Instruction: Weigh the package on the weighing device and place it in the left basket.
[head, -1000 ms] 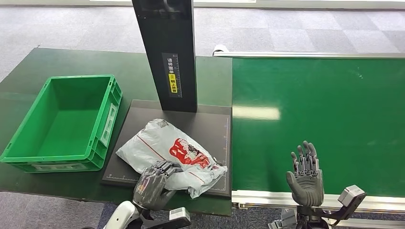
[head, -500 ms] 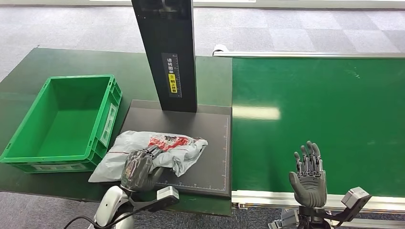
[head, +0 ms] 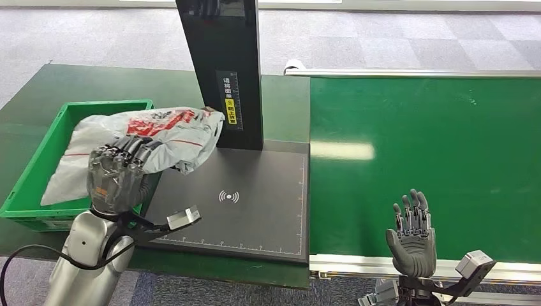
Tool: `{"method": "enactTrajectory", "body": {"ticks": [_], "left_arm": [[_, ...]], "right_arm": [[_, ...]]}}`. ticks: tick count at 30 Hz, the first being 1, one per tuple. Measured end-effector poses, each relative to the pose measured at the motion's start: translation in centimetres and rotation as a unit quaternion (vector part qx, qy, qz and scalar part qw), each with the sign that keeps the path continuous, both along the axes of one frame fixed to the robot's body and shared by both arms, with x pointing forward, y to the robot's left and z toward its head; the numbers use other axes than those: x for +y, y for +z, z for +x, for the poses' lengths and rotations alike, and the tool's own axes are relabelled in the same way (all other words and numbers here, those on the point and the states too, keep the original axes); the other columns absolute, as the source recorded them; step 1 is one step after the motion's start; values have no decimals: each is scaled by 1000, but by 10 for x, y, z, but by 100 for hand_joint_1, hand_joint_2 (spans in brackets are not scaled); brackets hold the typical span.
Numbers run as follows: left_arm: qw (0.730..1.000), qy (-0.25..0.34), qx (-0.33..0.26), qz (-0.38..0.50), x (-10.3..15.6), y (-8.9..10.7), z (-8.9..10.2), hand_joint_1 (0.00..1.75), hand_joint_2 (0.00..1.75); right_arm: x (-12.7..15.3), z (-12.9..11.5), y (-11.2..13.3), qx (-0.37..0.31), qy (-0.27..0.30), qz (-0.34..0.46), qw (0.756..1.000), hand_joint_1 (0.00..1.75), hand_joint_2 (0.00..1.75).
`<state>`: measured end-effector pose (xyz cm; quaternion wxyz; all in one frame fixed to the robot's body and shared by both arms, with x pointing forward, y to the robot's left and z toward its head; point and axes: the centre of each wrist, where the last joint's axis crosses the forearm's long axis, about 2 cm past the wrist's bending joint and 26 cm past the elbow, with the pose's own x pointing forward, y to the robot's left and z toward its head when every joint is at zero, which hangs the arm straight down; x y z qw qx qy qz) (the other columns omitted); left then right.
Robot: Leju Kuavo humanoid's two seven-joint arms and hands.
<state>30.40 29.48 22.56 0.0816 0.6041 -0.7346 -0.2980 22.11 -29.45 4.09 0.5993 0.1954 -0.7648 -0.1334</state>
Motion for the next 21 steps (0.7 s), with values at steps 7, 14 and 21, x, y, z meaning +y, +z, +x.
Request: {"method": "enactTrajectory", "body": {"ticks": [7,14,21], "left_arm": [[998,66,-15,-17,54,14,8,175,175],[988,143,45,-20,107,-10,23,175,175],[955,273,114,-19,137,-42,32,175,175]], "right_arm": [[0,0,0,1,-4,-2,1000,0,175],[-1,1,0,1,-4,-5,1000,0,175],[3,3,1,-2,3,-7,1000,0,175]]}}
